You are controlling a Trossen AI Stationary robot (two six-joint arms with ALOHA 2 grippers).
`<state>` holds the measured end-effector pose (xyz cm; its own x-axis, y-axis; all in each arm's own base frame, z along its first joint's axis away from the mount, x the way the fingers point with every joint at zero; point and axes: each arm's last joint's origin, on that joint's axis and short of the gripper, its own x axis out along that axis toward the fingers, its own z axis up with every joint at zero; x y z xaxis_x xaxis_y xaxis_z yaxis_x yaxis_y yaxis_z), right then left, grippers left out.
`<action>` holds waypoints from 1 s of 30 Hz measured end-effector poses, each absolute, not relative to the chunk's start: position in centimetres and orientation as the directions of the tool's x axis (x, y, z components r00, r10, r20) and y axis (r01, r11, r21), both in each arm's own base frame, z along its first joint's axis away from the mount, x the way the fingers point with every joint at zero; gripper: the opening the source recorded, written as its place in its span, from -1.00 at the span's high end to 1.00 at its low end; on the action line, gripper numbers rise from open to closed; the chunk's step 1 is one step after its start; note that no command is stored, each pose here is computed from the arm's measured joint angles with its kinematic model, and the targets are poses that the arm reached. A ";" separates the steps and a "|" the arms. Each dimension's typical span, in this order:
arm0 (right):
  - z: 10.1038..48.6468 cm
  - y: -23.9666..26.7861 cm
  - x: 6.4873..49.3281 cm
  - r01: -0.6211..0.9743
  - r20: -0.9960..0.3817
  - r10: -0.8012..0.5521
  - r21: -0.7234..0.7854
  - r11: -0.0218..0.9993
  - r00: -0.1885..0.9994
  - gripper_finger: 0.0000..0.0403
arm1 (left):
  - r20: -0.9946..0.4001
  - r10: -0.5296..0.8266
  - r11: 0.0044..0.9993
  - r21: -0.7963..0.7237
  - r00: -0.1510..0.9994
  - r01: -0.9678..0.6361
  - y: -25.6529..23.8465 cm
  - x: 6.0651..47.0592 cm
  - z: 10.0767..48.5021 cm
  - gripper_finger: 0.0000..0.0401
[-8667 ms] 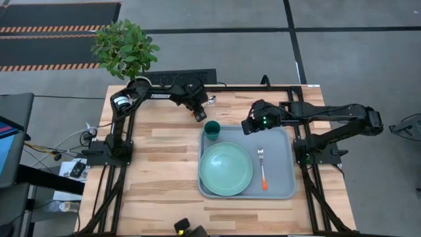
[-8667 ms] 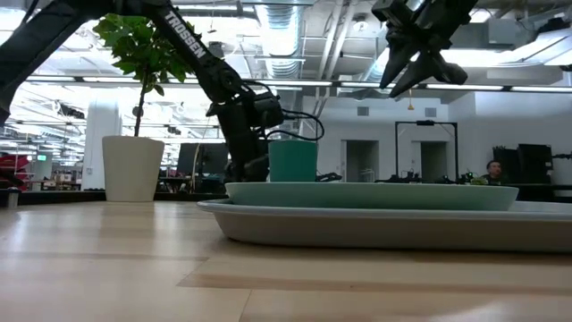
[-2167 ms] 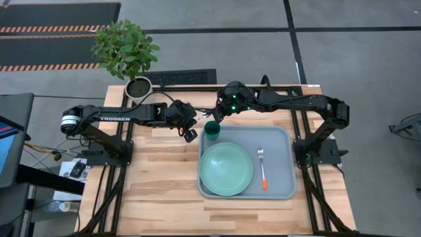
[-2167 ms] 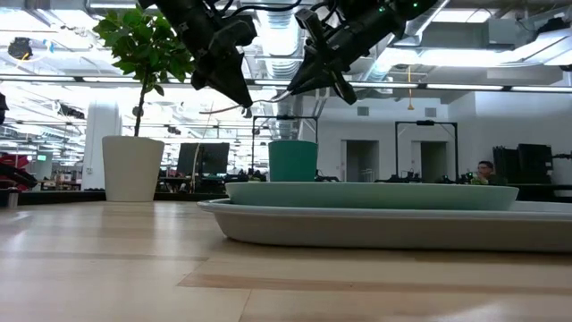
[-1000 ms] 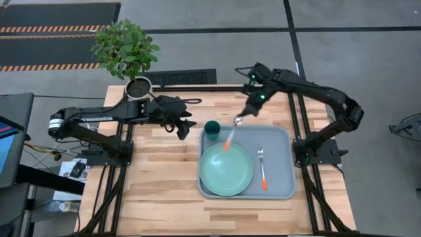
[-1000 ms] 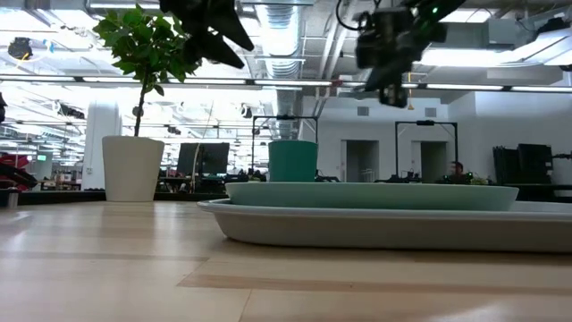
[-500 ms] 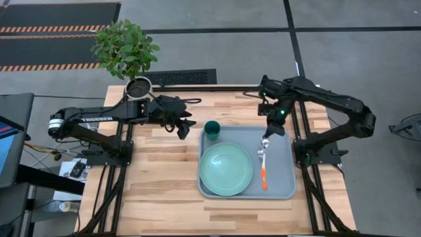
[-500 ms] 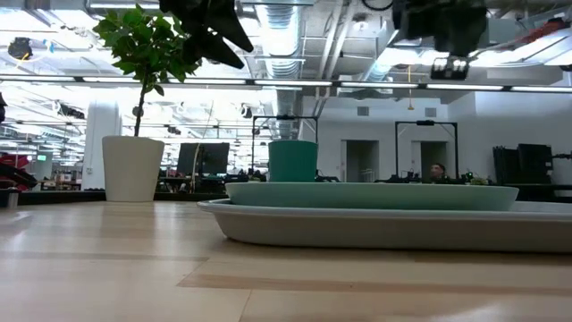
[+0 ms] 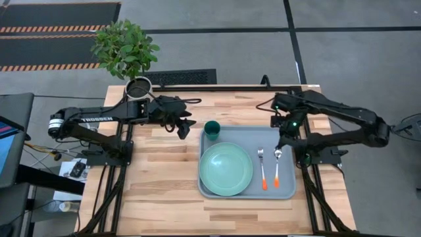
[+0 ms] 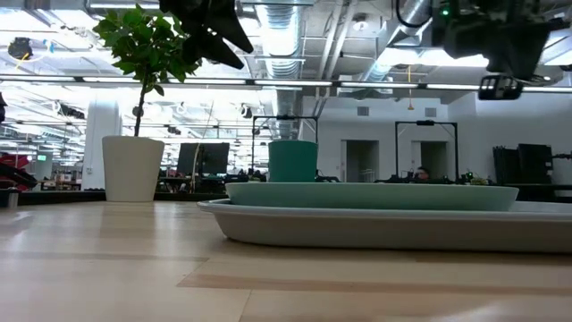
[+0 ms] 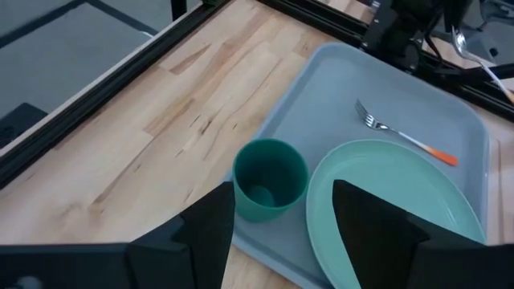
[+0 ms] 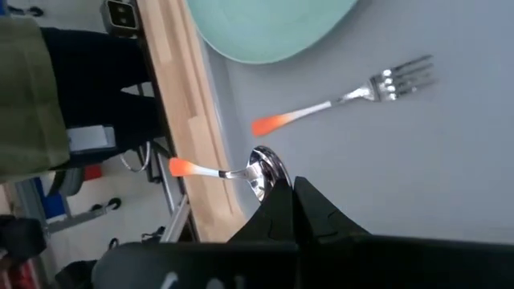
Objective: Pick and place plate/cup/fork/spoon on tray
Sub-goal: Put the orange spoon on the blue tray to the right of the orange fork
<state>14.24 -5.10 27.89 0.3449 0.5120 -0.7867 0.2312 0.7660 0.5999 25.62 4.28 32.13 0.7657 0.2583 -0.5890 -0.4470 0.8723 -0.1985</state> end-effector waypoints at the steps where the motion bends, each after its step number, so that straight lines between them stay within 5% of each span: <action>1: 27.7 -4.9 13.9 0.231 -0.790 0.506 0.595 0.770 0.346 0.98 | -0.589 0.260 0.872 -0.198 0.765 -0.448 4.3 25.6 32.1 0.02; 10: 24.3 -3.9 11.7 0.250 -0.805 0.488 0.577 0.777 0.338 0.97 | -0.588 0.275 0.862 -0.198 0.761 -0.466 4.3 25.6 32.1 0.02; 21: 21.0 -5.3 14.3 0.307 -0.817 0.483 0.570 0.763 0.316 0.96 | -0.584 0.314 0.849 -0.180 0.748 -0.497 4.5 25.6 32.1 0.02; 30: 18.3 -6.2 15.9 0.405 -0.877 0.455 0.475 0.781 0.152 0.95 | -0.588 0.314 0.860 -0.156 0.745 -0.486 4.5 25.5 32.1 0.02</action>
<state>15.89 -6.23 18.30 0.1517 0.4550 -0.8775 0.4046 0.7814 0.4751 25.55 4.52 32.07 0.7450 0.3142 -0.5884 -0.4860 0.8599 -0.1562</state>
